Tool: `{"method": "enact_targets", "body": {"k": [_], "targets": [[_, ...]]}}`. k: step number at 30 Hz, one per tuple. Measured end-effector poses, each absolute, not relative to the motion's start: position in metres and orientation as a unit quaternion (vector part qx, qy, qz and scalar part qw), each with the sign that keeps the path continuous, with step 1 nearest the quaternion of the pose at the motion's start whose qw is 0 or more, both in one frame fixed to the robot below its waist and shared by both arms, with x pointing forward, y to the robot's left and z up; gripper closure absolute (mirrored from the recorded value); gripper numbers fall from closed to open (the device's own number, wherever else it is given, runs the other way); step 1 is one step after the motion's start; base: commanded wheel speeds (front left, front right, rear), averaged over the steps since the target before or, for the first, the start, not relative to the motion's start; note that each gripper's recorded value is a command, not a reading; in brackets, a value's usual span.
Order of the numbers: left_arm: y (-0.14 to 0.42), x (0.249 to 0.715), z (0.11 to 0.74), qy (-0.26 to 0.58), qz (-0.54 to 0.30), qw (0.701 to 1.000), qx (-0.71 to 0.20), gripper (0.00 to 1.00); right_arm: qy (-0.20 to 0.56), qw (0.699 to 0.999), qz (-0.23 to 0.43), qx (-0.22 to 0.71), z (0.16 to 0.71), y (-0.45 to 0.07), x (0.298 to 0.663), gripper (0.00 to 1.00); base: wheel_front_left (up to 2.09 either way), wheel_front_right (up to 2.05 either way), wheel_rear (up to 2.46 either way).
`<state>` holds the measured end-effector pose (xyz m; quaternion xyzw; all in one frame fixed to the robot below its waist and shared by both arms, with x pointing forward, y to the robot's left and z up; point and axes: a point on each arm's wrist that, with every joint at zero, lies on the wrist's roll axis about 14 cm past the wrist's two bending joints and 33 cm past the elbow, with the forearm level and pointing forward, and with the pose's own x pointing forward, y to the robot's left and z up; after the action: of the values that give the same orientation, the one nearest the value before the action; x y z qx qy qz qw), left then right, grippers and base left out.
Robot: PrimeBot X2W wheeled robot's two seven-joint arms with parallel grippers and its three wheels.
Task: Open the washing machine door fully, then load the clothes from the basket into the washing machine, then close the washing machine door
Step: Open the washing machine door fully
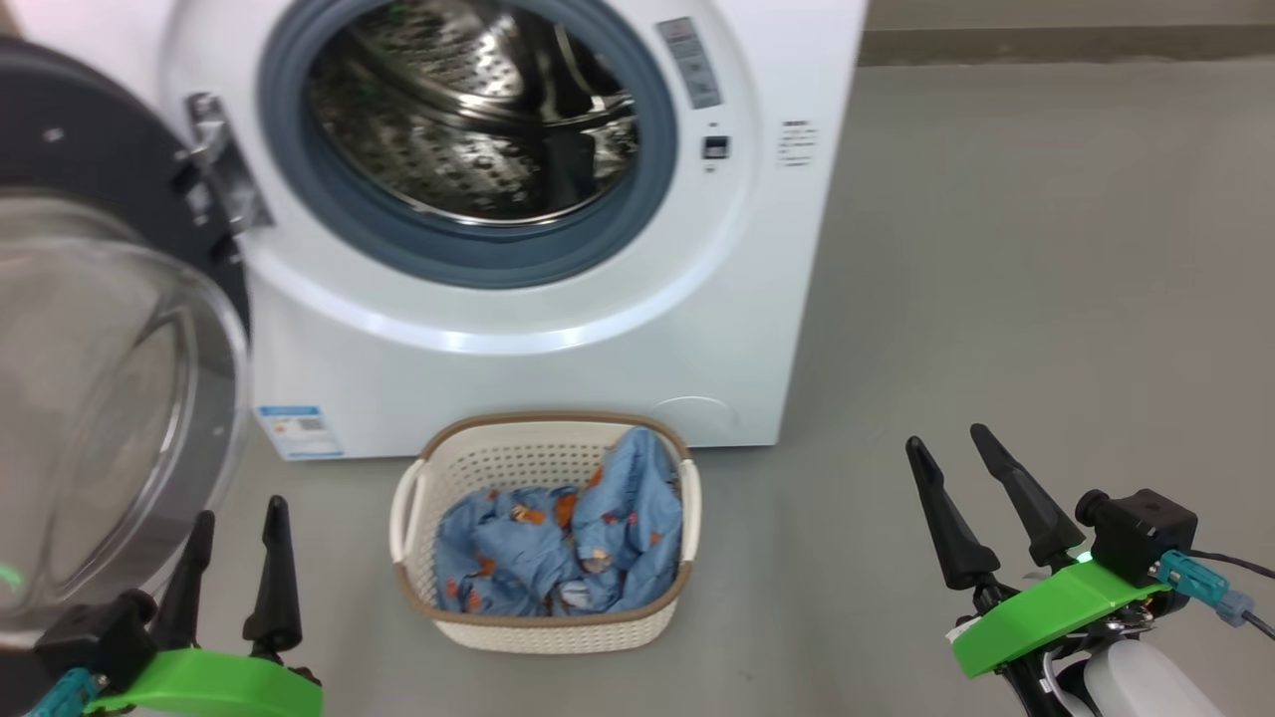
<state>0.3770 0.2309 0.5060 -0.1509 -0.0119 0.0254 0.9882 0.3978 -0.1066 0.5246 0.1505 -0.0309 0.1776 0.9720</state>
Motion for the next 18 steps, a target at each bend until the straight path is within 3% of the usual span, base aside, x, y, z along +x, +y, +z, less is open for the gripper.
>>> {"method": "enact_targets", "body": {"k": [18], "targets": [[0.198,0.388,0.506,-0.007,-0.012,0.989,-0.149,0.0,-0.049,0.982,0.132,0.128,0.532,-0.148,0.389,0.0,0.0,0.0,0.0]]}}
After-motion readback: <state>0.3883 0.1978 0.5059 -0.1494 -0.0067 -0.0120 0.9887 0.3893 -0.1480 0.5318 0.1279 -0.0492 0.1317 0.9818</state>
